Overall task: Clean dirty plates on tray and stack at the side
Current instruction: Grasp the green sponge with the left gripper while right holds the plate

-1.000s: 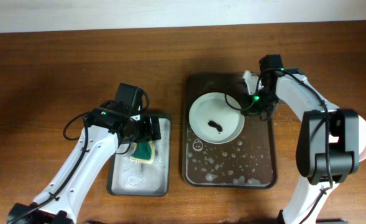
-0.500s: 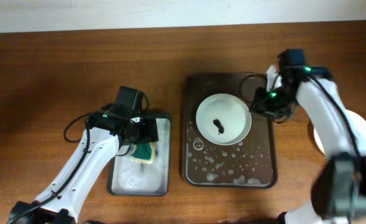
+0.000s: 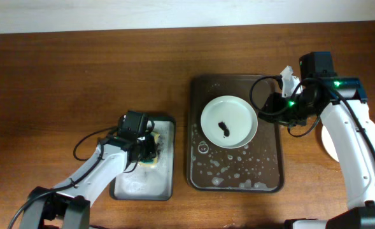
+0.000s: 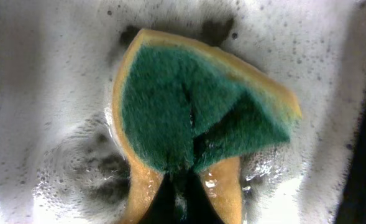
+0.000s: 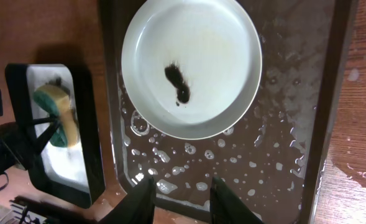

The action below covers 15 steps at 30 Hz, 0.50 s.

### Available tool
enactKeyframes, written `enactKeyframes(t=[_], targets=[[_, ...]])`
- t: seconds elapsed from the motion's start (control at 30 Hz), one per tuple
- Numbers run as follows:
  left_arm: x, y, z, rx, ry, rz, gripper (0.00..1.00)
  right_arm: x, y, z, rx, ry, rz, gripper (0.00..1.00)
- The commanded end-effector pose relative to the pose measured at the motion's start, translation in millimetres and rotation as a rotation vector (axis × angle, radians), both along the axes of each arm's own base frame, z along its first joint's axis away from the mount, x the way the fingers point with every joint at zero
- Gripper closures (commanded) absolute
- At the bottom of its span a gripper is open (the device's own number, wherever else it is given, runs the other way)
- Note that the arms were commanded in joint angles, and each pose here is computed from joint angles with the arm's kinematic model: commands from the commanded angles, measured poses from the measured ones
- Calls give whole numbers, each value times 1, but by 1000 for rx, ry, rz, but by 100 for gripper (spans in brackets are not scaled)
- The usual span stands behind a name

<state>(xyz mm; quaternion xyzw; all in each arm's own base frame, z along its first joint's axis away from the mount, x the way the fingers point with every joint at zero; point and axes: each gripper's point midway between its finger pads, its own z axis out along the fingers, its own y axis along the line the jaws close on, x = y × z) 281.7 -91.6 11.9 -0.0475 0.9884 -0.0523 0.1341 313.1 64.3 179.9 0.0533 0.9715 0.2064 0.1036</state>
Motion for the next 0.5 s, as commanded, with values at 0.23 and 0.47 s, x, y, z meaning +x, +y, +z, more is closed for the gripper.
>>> enactKeyframes(t=[0.23,0.47], targets=[[6,1,17,30,54,4,50,0,-12,-9,-98,11,1,65],[-13,3,-35,40,149,0,94,6,-13,-28,-102,64,3,65]])
